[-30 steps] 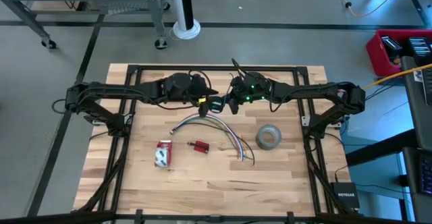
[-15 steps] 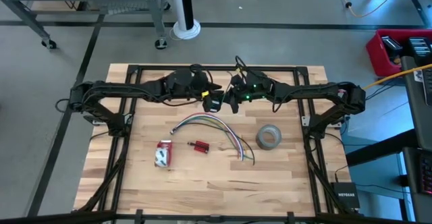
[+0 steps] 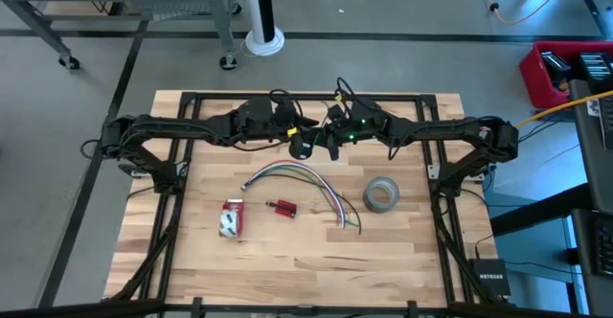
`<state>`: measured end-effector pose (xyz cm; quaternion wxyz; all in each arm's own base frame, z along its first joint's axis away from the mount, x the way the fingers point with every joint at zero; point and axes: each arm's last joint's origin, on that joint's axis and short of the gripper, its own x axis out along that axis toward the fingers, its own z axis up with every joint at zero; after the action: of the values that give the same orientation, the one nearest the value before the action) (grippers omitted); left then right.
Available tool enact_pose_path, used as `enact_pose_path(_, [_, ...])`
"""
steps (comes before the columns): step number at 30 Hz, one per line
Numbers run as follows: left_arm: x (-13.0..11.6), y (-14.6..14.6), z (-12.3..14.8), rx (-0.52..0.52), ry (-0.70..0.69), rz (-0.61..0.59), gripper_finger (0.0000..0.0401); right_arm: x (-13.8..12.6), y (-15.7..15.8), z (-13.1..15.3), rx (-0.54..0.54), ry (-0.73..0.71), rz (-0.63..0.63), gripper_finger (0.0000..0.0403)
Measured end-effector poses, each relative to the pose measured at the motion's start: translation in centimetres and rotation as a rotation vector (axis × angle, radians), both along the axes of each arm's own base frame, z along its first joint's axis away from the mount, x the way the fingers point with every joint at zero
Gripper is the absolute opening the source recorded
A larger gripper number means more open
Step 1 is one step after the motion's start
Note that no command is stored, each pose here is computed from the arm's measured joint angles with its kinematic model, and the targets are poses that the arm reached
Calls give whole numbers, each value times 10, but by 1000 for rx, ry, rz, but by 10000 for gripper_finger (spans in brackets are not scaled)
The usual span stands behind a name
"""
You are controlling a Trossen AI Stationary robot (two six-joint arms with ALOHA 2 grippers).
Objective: Coil cords
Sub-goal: Coil the green wire onto the black spool
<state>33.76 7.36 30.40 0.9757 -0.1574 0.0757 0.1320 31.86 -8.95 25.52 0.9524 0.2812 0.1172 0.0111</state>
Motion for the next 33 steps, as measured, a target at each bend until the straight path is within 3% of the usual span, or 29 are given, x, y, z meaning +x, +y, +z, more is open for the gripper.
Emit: enact_pose_path(33, [6, 0, 0, -35, -62, -18, 90, 1, 0, 5, -6, -51, -2, 1])
